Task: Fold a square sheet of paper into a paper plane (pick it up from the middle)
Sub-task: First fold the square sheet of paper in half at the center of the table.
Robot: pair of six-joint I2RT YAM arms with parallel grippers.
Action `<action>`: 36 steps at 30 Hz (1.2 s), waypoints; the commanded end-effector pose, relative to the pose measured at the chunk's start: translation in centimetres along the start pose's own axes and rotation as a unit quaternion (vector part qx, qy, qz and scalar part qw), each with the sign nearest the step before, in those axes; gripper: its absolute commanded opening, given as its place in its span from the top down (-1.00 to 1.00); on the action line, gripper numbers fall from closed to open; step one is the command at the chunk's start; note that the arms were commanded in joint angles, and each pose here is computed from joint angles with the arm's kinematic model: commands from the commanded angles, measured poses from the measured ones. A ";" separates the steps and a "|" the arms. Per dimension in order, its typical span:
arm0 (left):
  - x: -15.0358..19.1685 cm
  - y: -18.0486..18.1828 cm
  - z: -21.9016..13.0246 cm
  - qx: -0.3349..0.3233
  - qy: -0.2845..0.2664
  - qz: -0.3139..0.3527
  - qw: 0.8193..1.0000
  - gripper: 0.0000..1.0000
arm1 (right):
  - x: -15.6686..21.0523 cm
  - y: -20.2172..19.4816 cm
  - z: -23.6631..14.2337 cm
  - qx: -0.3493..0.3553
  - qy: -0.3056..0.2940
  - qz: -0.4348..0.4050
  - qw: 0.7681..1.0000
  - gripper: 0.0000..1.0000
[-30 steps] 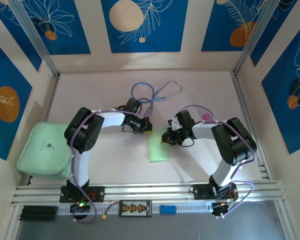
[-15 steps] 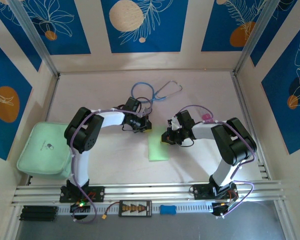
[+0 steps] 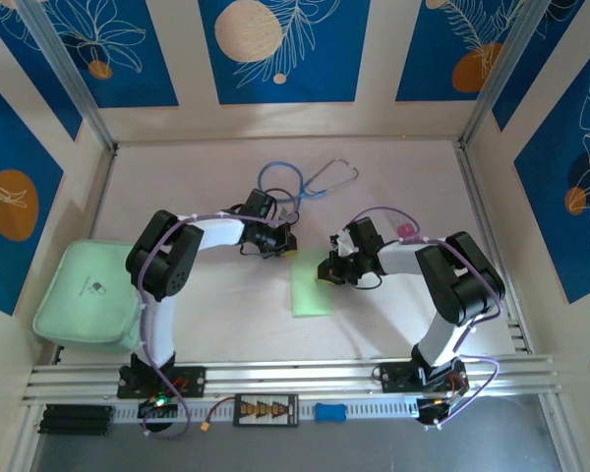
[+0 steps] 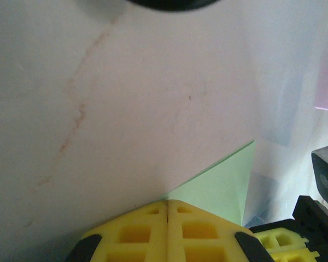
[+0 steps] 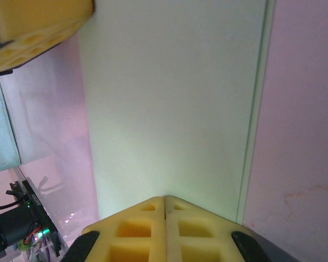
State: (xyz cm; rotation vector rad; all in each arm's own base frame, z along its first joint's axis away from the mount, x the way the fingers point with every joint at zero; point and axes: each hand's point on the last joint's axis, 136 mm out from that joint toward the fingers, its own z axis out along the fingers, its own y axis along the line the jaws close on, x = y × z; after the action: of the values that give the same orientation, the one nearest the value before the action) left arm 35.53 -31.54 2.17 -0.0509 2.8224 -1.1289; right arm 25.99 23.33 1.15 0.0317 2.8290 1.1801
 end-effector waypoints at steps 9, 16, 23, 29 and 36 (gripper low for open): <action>-3.3 4.6 -1.4 -0.089 -0.079 -0.035 0.992 0.89 | 4.9 -5.3 0.1 0.088 0.059 0.070 0.992 1.00; -3.6 4.7 -2.2 -0.108 -0.094 -0.033 0.989 0.86 | 4.9 -5.3 0.1 0.088 0.057 0.070 0.992 1.00; -3.2 3.7 -2.8 -0.112 -0.091 -0.016 0.989 0.85 | 4.9 -5.2 0.0 0.089 0.056 0.069 0.992 1.00; -2.3 0.5 -4.5 -0.099 -0.096 0.028 0.990 0.78 | 4.8 -5.3 0.0 0.091 0.054 0.069 0.992 1.00; 0.8 -3.2 -5.0 -0.023 -0.070 0.075 0.995 0.71 | 4.9 -5.3 -0.1 0.093 0.053 0.069 0.992 1.00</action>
State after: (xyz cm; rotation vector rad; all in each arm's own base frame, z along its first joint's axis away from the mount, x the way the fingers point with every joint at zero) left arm 36.09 -29.09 7.25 -0.0415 2.6870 -0.8880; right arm 25.37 23.00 1.17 0.0339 2.8304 1.1743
